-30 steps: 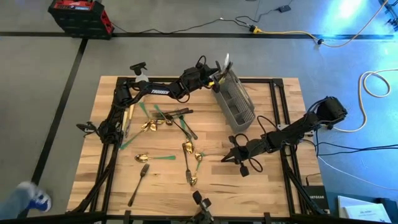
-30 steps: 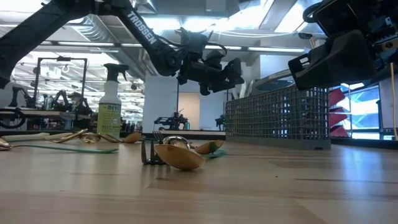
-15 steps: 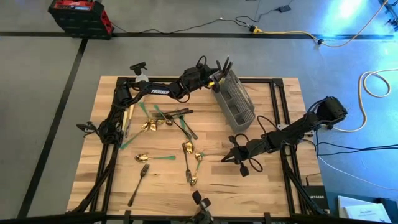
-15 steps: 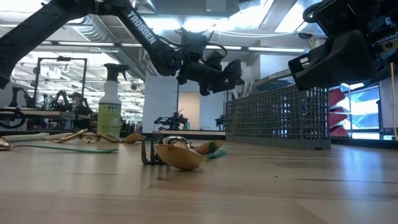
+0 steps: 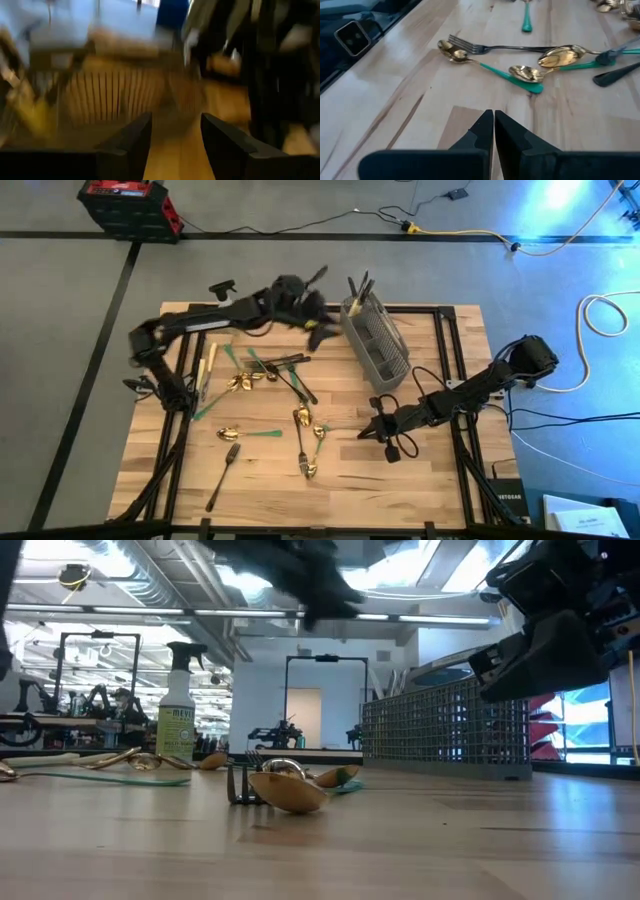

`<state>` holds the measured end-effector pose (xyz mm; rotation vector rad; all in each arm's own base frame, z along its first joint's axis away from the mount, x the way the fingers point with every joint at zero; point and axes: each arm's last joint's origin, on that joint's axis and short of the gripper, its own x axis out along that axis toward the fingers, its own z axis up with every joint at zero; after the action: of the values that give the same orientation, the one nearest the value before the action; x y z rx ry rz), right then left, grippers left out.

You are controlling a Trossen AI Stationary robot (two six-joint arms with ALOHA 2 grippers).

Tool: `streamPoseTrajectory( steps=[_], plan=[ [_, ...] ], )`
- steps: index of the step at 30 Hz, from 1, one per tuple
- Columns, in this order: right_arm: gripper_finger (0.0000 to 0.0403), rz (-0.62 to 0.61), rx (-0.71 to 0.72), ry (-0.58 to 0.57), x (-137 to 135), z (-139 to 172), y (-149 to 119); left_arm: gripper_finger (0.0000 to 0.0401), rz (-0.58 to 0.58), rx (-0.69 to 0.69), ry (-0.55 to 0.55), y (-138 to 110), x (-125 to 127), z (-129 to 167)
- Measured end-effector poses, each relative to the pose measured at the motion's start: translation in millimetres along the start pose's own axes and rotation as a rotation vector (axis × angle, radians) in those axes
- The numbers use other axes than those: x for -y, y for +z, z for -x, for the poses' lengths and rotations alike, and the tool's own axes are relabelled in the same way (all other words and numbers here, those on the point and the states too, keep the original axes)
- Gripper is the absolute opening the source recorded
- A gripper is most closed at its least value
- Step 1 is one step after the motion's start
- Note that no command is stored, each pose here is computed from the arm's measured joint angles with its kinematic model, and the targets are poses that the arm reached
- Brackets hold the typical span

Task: Sort silverware
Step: Put the yellow table knife into the silverware basket

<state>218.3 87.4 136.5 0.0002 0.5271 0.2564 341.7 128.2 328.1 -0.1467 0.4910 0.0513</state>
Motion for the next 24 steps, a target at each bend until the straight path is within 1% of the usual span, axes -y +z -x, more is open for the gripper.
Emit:
streamPoseTrajectory(
  steps=[3,5,6,8,10,14,15,16,19,22,24],
  plan=[
    [0.0000,0.003,0.000,-0.002,0.1,0.0,0.0,0.0148,-0.036,-0.227,0.160,-17.8,35.1,35.1],
    [0.0000,0.009,0.002,-0.003,0.1,0.0,0.1,0.0147,-0.039,-0.300,0.237,-35.2,58.1,48.7],
    [0.0000,0.018,0.003,-0.011,0.3,0.0,0.2,0.0147,-0.045,-0.313,0.259,-44.5,69.3,53.5],
    [0.0000,0.031,0.007,-0.034,1.0,0.0,0.4,0.0147,-0.051,-0.293,0.290,-60.8,89.5,66.5],
    [0.0000,0.034,0.016,-0.051,1.4,0.0,1.2,0.0146,-0.033,-0.273,0.330,-79.8,104.7,78.0],
    [0.0000,0.058,0.036,-0.060,1.4,0.1,3.1,0.0146,0.050,-0.263,0.476,-130.3,118.8,92.2],
    [0.0000,0.062,0.036,-0.060,1.4,0.0,3.1,0.0146,0.094,-0.242,0.517,-141.8,120.1,96.2],
    [0.0000,0.069,0.036,-0.060,1.4,0.1,3.1,0.0146,0.163,-0.209,0.563,-152.7,120.0,100.1],
    [0.0000,0.079,0.036,-0.060,1.4,0.1,3.2,0.0146,0.417,-0.111,0.695,-186.9,113.5,104.4],
    [0.0000,0.080,0.035,-0.060,1.4,0.1,3.1,0.0147,0.629,-0.014,0.817,-212.8,102.3,103.5],
    [0.0000,0.081,0.035,-0.060,1.4,0.0,3.1,0.0148,0.721,0.047,0.903,-222.5,93.7,103.2]
  ],
)
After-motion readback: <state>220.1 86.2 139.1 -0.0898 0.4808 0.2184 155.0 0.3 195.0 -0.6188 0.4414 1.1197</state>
